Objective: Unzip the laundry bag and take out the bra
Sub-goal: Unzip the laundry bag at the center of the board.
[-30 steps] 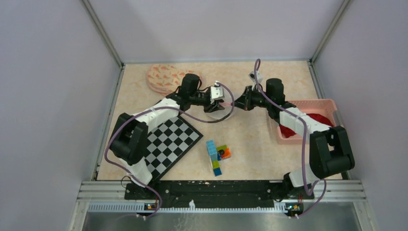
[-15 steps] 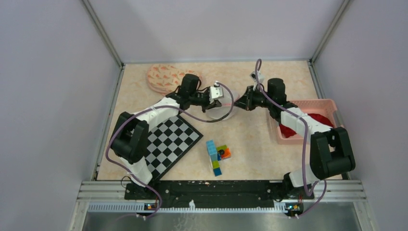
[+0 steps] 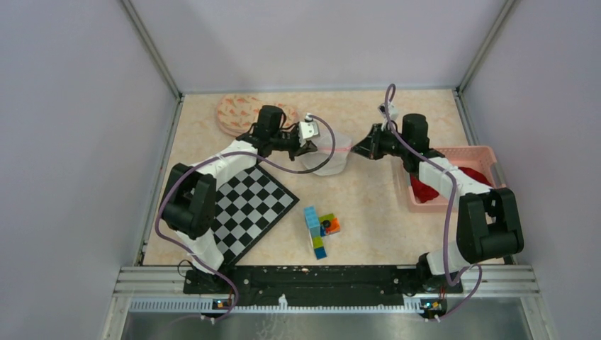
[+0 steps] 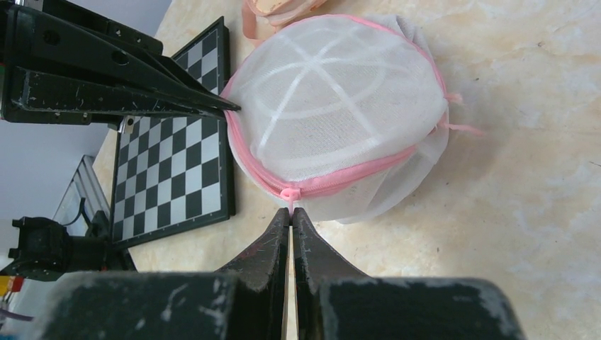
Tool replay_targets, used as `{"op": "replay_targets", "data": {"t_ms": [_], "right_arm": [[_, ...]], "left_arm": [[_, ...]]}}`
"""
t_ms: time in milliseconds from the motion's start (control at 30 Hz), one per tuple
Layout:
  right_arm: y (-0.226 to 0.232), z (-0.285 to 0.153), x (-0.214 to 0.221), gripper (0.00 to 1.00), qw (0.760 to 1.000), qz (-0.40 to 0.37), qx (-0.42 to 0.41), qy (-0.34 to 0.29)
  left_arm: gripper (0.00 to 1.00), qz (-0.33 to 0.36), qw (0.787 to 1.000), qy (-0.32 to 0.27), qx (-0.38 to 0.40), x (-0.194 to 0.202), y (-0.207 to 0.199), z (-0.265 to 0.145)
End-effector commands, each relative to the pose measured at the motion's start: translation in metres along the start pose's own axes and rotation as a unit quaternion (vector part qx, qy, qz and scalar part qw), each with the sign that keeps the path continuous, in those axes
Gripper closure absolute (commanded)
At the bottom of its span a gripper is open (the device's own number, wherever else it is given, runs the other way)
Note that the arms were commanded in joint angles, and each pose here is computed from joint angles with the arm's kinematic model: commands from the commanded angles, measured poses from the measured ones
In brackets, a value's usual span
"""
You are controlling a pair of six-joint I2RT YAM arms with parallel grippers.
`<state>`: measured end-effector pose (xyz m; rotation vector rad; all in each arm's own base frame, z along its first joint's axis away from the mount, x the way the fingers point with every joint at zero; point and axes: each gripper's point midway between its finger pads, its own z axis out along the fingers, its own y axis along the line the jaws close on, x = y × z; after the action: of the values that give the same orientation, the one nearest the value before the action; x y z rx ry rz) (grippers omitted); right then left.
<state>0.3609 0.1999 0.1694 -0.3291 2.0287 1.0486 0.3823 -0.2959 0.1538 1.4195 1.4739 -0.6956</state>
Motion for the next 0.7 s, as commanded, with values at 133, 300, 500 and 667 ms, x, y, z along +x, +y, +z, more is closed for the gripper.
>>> {"op": "replay_targets", "data": {"t_ms": [133, 300, 500, 667], "right_arm": [[0.033, -0.002, -0.033, 1.0, 0.997, -0.043, -0.041, -0.039], [0.048, 0.004, -0.031, 1.0, 0.997, -0.042, -0.059, -0.037], [0.058, 0.01, -0.026, 1.0, 0.996, -0.046, -0.071, -0.032], [0.062, 0.014, -0.027, 1.0, 0.996, -0.048, -0.076, -0.03]], "left_arm": [[0.73, 0.023, 0.999, -0.028, -0.001, -0.023, 0.004, -0.008], [0.55, 0.045, 0.997, -0.07, 0.001, -0.046, -0.003, -0.015], [0.51, 0.089, 0.992, -0.082, 0.021, -0.058, -0.021, -0.007], [0.5, 0.098, 0.991, -0.081, 0.034, -0.061, -0.027, 0.01]]}}
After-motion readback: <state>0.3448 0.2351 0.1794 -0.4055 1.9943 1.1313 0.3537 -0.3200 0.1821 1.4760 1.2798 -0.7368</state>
